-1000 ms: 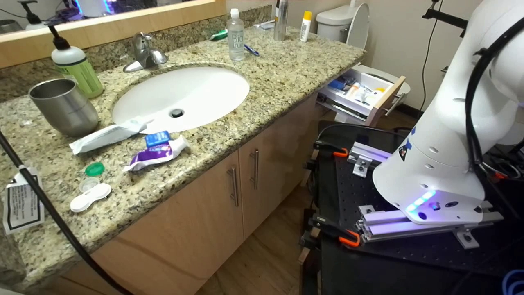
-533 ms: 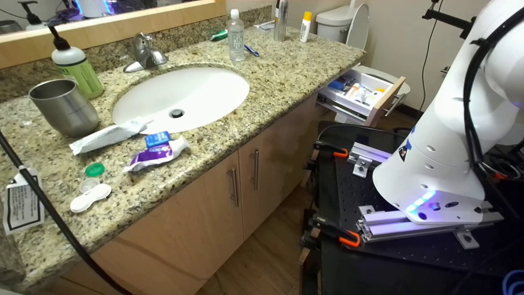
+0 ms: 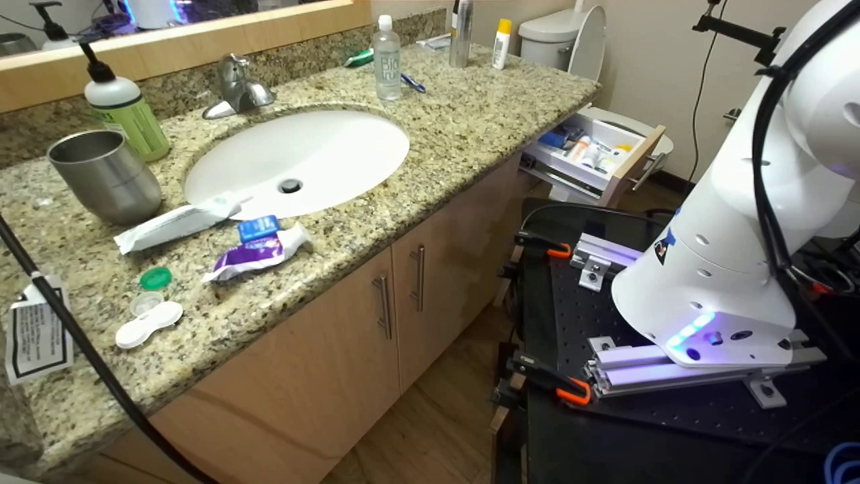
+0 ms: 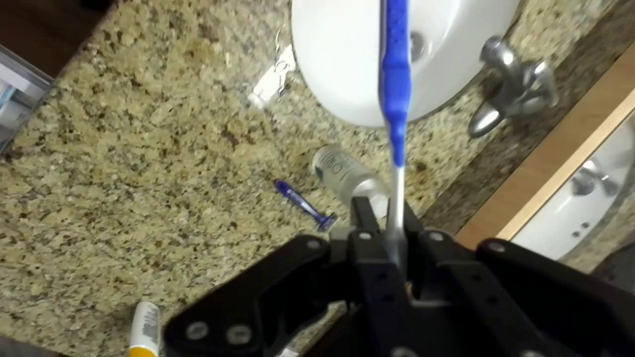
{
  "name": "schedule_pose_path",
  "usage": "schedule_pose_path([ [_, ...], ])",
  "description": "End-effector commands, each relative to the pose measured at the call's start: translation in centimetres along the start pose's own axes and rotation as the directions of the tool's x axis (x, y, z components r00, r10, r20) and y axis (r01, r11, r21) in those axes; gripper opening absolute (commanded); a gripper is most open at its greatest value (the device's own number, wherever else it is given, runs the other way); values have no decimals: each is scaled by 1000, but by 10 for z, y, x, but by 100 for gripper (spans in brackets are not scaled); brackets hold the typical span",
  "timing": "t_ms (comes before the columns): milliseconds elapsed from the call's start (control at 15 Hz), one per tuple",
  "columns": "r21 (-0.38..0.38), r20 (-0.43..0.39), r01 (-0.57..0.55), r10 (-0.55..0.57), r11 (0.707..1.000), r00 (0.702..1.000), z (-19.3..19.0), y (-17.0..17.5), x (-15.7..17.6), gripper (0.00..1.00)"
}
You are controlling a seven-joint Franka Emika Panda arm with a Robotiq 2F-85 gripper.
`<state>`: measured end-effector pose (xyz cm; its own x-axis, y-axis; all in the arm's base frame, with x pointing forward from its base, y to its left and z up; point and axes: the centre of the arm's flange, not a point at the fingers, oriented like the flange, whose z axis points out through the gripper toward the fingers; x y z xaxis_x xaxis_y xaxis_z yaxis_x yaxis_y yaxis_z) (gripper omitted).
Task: Remove the toothbrush from the holder then put it back.
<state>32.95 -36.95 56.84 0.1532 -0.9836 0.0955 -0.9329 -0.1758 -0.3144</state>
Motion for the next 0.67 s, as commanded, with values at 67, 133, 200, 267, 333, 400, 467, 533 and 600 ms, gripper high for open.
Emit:
schedule_pose_path([
  [67,-146,-108,-187,173,971,979,118,38,37,3],
  [133,-193,-91,-226,212,955,973,144,49,45,3],
  [200,-233,-68,-261,252,937,965,170,62,51,3],
  [267,-265,-59,-307,302,914,951,195,76,58,3],
  [333,-300,-61,-348,347,888,936,220,89,64,3],
  [400,-344,-50,-378,385,859,921,240,106,66,3],
  [467,-385,-45,-411,428,826,903,266,116,69,3],
  [533,-414,-59,-454,474,789,879,278,133,68,3],
  [600,-441,-64,-493,522,750,851,297,143,70,3],
])
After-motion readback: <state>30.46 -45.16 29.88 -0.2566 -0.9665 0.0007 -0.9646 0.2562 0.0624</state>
